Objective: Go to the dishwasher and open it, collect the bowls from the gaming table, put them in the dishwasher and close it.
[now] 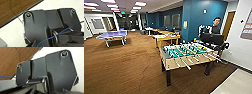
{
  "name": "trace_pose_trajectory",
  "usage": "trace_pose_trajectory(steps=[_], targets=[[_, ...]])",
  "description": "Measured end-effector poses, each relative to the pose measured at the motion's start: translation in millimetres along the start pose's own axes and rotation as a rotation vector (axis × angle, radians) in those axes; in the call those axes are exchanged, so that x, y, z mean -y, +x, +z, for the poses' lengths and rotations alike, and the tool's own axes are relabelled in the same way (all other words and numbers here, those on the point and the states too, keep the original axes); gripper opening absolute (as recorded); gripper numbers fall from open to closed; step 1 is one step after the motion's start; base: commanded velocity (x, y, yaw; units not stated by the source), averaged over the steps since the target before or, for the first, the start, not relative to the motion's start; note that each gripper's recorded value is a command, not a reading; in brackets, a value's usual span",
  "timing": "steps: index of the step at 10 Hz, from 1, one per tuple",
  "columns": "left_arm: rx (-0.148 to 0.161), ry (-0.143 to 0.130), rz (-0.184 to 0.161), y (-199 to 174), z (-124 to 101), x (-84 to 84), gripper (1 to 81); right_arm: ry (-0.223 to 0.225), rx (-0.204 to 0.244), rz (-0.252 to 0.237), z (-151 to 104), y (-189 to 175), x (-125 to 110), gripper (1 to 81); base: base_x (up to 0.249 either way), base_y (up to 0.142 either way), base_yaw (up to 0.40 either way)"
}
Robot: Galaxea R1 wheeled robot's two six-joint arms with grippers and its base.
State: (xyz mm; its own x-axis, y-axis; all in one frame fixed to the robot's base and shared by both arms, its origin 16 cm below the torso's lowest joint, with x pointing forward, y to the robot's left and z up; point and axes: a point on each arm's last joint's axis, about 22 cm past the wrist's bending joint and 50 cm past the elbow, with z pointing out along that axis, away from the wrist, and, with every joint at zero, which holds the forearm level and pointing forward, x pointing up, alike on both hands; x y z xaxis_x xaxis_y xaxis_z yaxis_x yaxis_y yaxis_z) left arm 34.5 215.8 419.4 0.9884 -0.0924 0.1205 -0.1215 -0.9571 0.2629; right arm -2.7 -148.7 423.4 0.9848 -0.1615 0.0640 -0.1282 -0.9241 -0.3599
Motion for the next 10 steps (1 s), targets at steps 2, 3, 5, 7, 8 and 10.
trace_pose_trajectory(steps=[2,3,5,7,8,10], targets=[[0.002,0.000,0.000,-1.2,0.0,-0.1,81.1,0.000,0.000,0.000,0.0,0.2,-0.1,81.1,0.000,0.000,0.350],[-0.001,0.000,0.000,0.4,0.0,0.1,81.1,0.001,0.001,-0.010,0.1,-0.5,0.5,81.1,0.000,0.000,0.350],[0.002,-0.001,0.000,-2.1,0.0,-0.5,81.1,0.000,-0.001,-0.011,-0.1,0.3,-0.3,81.1,0.000,0.000,0.350],[0.009,-0.001,-0.001,-7.3,-0.3,-0.8,81.1,0.000,-0.003,-0.012,0.0,2.3,-0.4,81.1,0.000,0.000,0.186],[0.007,-0.002,-0.001,-6.9,-0.2,-1.1,81.1,-0.004,-0.005,-0.015,-0.5,3.1,-2.8,81.1,0.000,0.000,0.000],[0.005,-0.001,-0.001,-6.2,-0.3,-0.7,81.1,-0.006,-0.003,-0.018,-1.1,1.6,-4.6,81.1,0.000,0.000,-0.140]])
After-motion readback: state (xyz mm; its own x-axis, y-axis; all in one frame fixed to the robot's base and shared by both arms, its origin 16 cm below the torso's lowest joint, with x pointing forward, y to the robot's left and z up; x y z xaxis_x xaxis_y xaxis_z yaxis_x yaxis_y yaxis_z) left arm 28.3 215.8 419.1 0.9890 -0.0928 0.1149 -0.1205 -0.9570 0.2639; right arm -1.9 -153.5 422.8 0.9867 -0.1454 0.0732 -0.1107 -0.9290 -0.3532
